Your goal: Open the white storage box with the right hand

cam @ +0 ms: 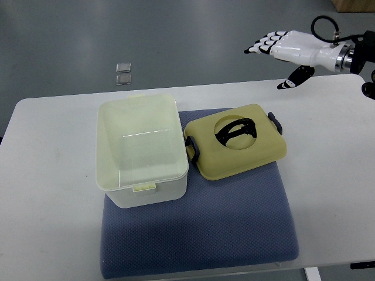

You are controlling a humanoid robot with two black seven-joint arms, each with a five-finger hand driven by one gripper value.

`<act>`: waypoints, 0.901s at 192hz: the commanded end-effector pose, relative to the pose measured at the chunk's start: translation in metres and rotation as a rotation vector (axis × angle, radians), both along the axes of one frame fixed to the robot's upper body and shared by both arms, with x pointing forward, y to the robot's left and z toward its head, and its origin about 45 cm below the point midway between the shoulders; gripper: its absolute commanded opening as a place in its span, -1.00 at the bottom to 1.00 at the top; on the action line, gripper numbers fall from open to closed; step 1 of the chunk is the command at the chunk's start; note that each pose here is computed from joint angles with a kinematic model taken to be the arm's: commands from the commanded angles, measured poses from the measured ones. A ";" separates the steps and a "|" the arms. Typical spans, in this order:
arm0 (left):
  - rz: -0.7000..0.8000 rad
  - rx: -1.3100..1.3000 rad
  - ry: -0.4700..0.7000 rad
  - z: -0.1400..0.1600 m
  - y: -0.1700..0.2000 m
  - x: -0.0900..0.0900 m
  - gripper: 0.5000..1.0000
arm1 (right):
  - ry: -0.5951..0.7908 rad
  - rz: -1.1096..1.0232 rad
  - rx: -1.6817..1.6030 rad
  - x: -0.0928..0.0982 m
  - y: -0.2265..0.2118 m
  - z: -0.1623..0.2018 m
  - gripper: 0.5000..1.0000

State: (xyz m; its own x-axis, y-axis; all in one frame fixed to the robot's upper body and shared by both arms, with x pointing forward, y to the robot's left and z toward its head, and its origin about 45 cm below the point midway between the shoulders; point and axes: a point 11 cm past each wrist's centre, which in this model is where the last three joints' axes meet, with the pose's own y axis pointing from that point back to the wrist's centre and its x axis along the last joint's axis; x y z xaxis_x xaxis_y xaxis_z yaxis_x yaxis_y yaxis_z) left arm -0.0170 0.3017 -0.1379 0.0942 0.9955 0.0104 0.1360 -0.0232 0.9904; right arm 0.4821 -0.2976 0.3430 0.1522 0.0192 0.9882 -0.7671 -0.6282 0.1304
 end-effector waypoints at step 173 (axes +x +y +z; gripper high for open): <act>-0.005 -0.033 0.001 0.000 -0.011 0.000 1.00 | 0.882 -0.394 2.122 0.026 0.031 -0.091 0.72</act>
State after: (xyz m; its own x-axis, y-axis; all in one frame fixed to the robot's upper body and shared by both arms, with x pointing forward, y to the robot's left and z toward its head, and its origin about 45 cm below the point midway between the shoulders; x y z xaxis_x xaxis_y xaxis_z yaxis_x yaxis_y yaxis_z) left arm -0.0171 0.2957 -0.1379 0.0975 0.9952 -0.0094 0.1363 -0.0040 0.9907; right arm 0.5145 -0.2710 0.2628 0.1161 -0.7185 -0.6858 -0.9836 -0.1792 0.0211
